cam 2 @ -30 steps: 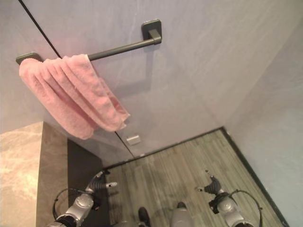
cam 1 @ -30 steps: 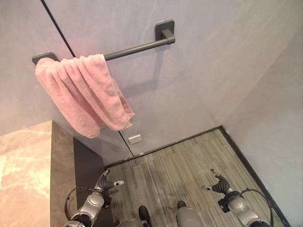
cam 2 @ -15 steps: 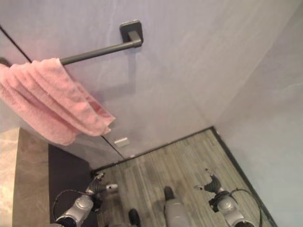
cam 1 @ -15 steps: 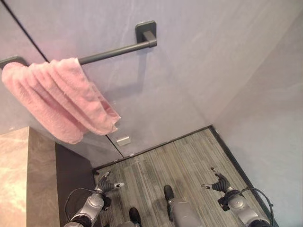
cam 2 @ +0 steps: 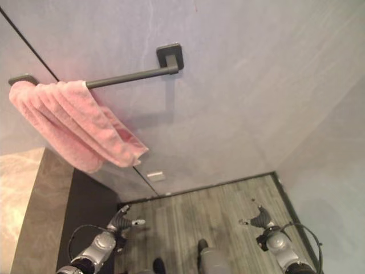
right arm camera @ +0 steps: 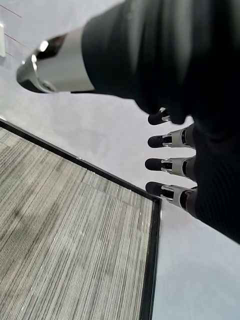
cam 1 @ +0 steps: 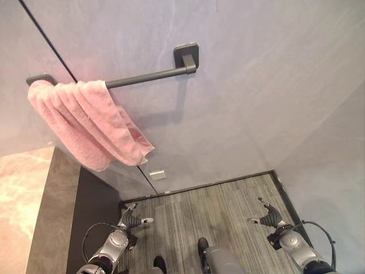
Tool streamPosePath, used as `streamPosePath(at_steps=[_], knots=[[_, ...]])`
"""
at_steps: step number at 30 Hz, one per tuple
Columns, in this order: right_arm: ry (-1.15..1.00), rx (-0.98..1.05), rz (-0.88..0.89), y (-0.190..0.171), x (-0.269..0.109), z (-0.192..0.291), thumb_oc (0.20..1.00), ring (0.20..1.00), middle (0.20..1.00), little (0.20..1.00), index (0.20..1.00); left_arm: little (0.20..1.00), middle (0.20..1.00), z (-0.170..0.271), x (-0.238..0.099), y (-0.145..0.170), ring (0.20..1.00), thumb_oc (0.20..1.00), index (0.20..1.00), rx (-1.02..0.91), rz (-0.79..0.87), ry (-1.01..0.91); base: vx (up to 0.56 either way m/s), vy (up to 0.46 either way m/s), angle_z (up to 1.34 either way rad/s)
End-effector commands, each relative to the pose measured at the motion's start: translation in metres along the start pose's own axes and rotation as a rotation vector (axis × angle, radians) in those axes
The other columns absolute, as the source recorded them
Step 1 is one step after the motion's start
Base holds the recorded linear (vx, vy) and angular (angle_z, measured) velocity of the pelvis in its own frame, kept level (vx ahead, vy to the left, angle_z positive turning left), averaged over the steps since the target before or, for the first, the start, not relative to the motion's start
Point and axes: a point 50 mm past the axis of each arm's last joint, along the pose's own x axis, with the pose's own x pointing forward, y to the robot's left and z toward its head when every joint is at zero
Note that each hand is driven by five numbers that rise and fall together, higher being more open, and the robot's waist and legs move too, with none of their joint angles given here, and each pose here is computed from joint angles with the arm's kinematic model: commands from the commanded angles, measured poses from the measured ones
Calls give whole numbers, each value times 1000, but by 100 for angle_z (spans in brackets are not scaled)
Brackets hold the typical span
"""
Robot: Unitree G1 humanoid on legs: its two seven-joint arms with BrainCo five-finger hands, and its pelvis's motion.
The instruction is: Put brush and paste in cup on sink, flatten towel.
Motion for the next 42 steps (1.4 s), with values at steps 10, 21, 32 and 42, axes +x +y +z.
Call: streamPosePath(at_steps=[10, 21, 32, 42], knots=[[-252, 102, -88, -48, -8, 43, 1000, 1000, 1000, 1000, 1000, 1000, 1000, 95, -41, 47, 1000, 1000, 1000, 144, -245, -569, 24, 39, 0], [-583, 165, -117, -73, -24, 116, 1000, 1000, 1000, 1000, 1000, 1000, 1000, 179, -115, 127, 1000, 1000, 1000, -43, -65, -1052, -13, 36, 6], [-813, 263, -48, -76, -38, 177, 1000, 1000, 1000, 1000, 1000, 1000, 1000, 165, -115, 165, 1000, 1000, 1000, -134, 224, -1014, -14, 18, 12], [-930, 202, -18, -76, -36, 236, 1000, 1000, 1000, 1000, 1000, 1000, 1000, 176, -130, 192, 1000, 1000, 1000, -220, 331, -1096, -5, 8, 4]])
